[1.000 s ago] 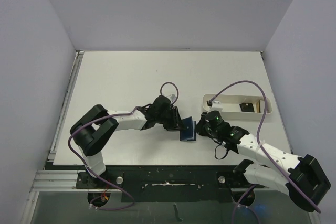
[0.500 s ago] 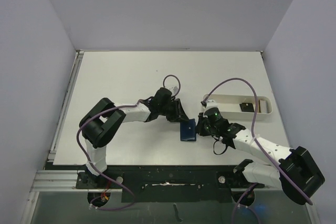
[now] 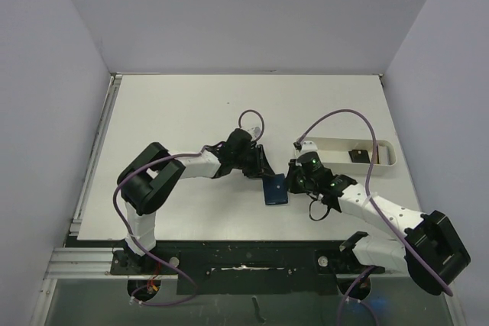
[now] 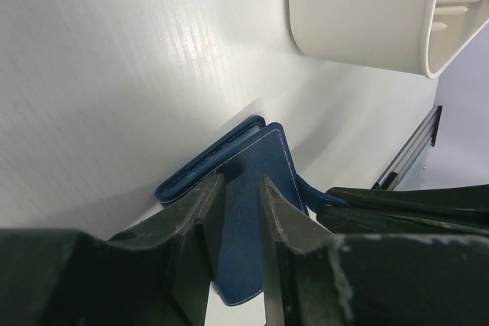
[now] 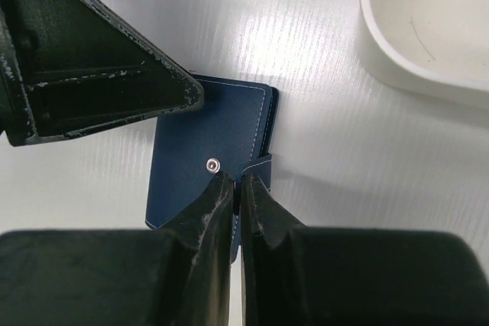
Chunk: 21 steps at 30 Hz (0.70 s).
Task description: Put the credit cards into the card holder
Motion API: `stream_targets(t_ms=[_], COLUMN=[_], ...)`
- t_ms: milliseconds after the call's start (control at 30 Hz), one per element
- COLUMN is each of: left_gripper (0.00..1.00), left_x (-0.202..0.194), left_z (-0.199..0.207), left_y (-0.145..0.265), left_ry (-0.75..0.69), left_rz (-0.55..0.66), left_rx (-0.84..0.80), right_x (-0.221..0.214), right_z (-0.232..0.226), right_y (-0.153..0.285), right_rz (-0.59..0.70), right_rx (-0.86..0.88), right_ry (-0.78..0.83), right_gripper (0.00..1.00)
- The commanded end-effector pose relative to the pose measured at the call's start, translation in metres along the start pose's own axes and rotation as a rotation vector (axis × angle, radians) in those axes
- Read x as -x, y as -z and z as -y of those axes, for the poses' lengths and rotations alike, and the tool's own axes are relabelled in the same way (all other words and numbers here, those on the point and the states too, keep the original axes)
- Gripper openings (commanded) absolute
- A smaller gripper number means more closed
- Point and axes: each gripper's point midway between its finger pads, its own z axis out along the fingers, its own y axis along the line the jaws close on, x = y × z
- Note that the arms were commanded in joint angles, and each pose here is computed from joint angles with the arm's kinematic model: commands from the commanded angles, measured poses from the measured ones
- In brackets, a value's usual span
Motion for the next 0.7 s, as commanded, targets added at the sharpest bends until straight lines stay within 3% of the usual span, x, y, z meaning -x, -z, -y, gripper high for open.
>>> stream_targets(t_ms=[0, 333, 500, 667], left_gripper=[0.24, 0.27, 0.28, 0.25], left_x=[-0.002, 0.003, -0.008, -0.014], left_z=[-0.016, 0.006, 0.024, 0.011], left_y=[0.002, 0.038, 0.044, 0.03], left_ry=[-0.025, 0.012, 0.0, 0.004], left_rz=[0.018, 0.064, 0.024, -0.016], left_rx=[0.073, 0.027, -0.093, -0.066], right_x=[0.026, -0.025, -0.027, -0.024], right_z=[-0.02, -0.004, -0.008, -0.017], right_y=[-0.007, -0.032, -0.036, -0.034], right_rz=[0.056, -0.104, -0.108, -0.105], right_rx=[0.059, -0.007, -0.009, 0.019], right_ry=[-0.023, -0.021, -0.018, -0.011], right_gripper=[0.01, 0.01, 0.01, 0.02])
